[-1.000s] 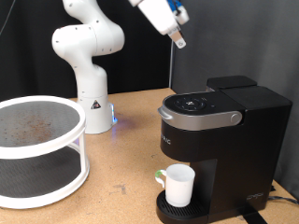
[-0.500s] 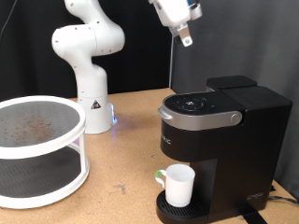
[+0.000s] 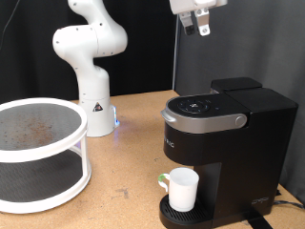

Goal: Make a cup of coffee with the keurig machine

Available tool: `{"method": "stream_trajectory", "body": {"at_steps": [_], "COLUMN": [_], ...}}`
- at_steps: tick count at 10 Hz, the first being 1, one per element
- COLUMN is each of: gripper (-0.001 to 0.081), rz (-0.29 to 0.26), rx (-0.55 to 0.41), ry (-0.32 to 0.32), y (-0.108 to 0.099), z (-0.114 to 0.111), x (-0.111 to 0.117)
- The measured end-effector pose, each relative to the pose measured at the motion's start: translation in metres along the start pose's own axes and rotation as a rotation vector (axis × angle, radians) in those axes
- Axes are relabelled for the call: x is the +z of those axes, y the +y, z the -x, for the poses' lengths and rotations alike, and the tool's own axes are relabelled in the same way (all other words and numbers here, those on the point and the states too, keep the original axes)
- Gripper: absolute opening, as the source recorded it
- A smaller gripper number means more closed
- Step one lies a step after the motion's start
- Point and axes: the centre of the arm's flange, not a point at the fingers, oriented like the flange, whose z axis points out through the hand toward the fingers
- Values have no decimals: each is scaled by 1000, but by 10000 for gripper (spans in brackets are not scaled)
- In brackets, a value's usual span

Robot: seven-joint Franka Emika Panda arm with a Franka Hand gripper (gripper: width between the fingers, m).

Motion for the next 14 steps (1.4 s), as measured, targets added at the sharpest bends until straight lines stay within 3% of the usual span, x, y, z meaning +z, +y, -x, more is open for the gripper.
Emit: {"method": "stream_trajectory", "body": {"at_steps": [5,10,13,14], "gripper": [807,807,798,629], "rz": [40,30,84,84], "rx": [-19,-27,-28,-30], "ry": [-59,-102,-12,-14], "y": [28,34,35,34], "z": [-31,-26,-15,-10], "x": [38,90,116,124]}}
